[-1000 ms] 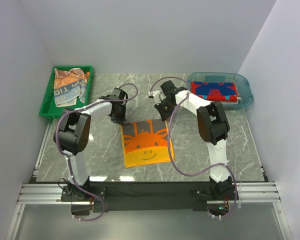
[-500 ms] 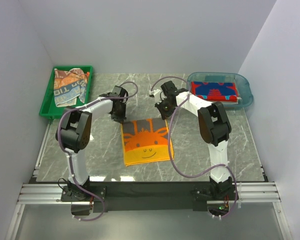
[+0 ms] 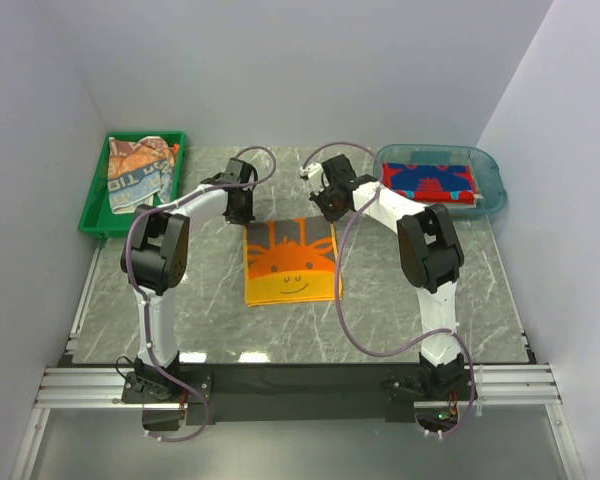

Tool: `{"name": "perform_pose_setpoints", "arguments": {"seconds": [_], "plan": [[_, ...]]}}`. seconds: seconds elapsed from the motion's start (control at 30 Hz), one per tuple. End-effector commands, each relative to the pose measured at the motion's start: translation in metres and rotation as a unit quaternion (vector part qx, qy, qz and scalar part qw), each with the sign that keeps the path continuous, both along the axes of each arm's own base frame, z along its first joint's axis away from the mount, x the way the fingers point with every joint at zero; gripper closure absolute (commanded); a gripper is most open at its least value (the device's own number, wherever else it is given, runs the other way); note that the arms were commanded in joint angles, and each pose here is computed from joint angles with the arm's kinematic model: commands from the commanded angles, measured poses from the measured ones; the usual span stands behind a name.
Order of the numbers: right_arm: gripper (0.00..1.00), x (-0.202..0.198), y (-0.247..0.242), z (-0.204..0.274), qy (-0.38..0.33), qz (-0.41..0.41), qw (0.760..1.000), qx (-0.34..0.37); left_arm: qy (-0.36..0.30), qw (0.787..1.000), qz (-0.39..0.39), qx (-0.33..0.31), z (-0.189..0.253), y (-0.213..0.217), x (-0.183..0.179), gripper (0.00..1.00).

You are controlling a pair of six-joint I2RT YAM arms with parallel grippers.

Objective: Fold and stack the towels
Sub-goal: Fold the towel

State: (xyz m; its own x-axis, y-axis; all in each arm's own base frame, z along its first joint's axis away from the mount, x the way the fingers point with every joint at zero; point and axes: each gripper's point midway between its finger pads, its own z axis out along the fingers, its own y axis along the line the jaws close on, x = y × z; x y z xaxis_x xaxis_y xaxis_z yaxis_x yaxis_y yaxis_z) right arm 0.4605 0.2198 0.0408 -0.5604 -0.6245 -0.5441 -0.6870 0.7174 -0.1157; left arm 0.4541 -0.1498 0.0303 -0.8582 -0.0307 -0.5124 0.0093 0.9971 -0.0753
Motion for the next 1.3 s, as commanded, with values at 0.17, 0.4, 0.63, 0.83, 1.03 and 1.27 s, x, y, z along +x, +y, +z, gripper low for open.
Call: {"name": "perform_pose_setpoints", "arguments": {"seconds": [0.17, 0.4, 0.63, 0.83, 1.03, 1.27], "plan": [[1.00, 0.016, -0.028, 0.074, -0.123, -0.062, 0.990, -0.003, -0.102, 0.993, 0.061, 0.003, 0.054, 0.029, 0.007, 0.99], [1.00, -0.001, -0.036, 0.081, -0.152, -0.077, 0.985, -0.016, -0.154, 0.984, 0.083, -0.038, 0.081, 0.030, -0.008, 0.99], [1.00, -0.014, -0.039, 0.090, -0.178, -0.095, 0.980, -0.005, -0.165, 0.982, 0.069, -0.054, 0.089, 0.023, -0.024, 0.99], [1.00, -0.032, -0.047, 0.082, -0.185, -0.107, 0.977, -0.017, -0.165, 0.982, 0.073, -0.063, 0.083, 0.018, -0.050, 0.99], [1.00, -0.047, -0.057, 0.079, -0.200, -0.122, 0.972, -0.023, -0.165, 0.980, 0.087, -0.067, 0.081, 0.019, -0.066, 0.99], [1.00, -0.064, -0.061, 0.083, -0.223, -0.129, 0.966, -0.029, -0.173, 0.978, 0.099, -0.068, 0.083, 0.022, -0.081, 0.99]]}}
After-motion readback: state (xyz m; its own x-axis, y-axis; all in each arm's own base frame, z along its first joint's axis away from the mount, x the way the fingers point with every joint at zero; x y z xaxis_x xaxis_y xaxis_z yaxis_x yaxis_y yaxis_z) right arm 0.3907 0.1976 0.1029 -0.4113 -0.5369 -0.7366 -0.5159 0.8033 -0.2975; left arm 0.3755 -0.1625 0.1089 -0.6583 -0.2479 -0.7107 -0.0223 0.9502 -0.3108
